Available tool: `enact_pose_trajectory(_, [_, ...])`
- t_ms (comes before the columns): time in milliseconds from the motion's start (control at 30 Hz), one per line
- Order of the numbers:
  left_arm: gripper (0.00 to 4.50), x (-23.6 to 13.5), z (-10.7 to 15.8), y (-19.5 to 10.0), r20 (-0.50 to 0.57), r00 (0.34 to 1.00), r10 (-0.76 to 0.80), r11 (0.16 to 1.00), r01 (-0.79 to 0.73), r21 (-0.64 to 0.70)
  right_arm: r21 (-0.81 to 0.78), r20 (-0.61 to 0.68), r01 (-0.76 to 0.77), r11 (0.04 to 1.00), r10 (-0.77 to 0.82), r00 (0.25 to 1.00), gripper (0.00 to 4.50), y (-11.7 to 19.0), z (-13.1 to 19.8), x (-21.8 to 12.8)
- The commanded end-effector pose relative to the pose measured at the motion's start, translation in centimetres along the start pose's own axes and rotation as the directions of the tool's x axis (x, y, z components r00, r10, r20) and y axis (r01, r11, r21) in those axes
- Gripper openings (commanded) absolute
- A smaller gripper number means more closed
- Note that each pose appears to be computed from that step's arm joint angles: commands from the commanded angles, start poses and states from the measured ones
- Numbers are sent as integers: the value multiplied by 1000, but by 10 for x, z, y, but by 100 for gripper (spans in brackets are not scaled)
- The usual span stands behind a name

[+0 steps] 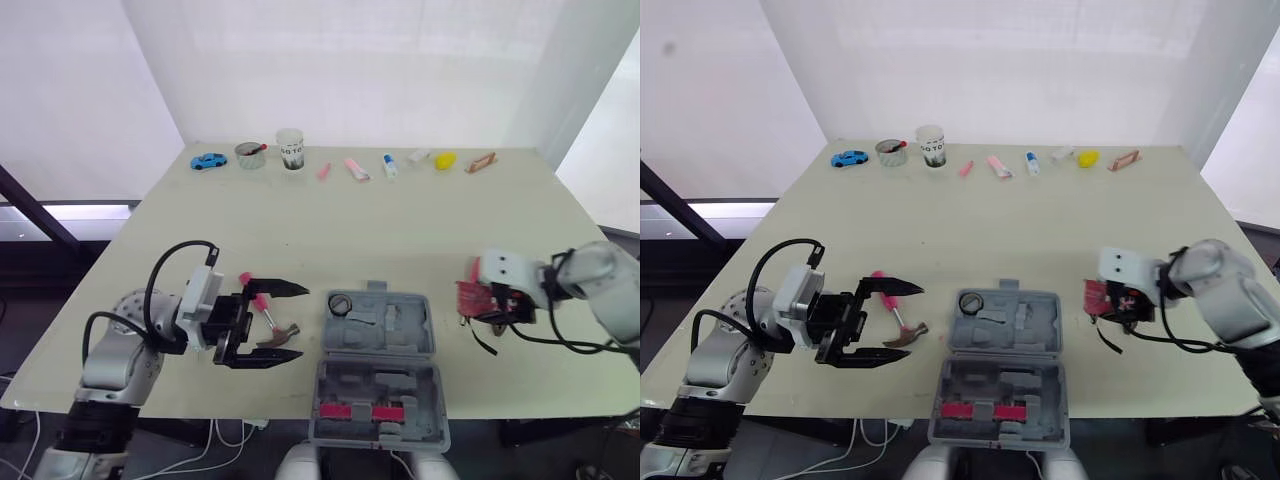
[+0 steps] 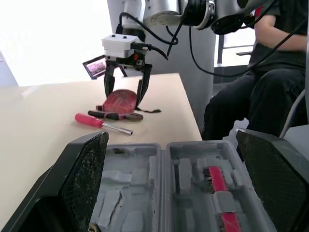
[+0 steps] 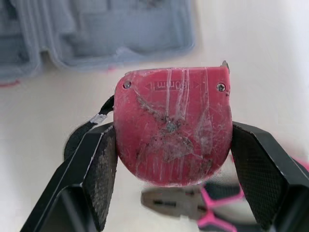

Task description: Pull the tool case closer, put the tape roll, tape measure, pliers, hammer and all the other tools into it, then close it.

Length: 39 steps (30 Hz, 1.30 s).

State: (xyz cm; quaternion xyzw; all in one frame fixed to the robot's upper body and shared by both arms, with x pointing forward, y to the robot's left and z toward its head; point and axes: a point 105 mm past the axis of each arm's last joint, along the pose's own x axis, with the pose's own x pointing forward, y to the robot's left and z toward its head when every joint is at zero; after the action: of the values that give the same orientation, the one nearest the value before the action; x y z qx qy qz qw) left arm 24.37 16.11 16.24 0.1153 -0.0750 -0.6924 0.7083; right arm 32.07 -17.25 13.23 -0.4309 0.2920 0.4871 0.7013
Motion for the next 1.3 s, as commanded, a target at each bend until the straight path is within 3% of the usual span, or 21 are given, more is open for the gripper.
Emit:
enact_pose_trajectory(33, [450,-7,3,3,-12,999,37,999,-37,29,-40,-4,-12,999,12,1000,297,-3,23,2])
enact_pose_trajectory(367, [450,-26,-3,10,-68,988,137,990,-136,25,-62,-114,-66,996,59,992,297,-3,50,37])
enact_pose_trajectory(767, [450,-28,-1,11,-86,985,147,989,-144,32,-65,-222,-46,997,31,975,297,1,49,68])
enact_pose_trajectory(1267, [450,-25,-1,9,-91,988,128,992,-126,22,-37,-149,-35,999,29,988,297,0,52,81])
enact_pose_trajectory(1300, [450,-24,-2,9,-91,988,127,992,-126,21,-35,-148,-37,999,31,989,347,1,52,81])
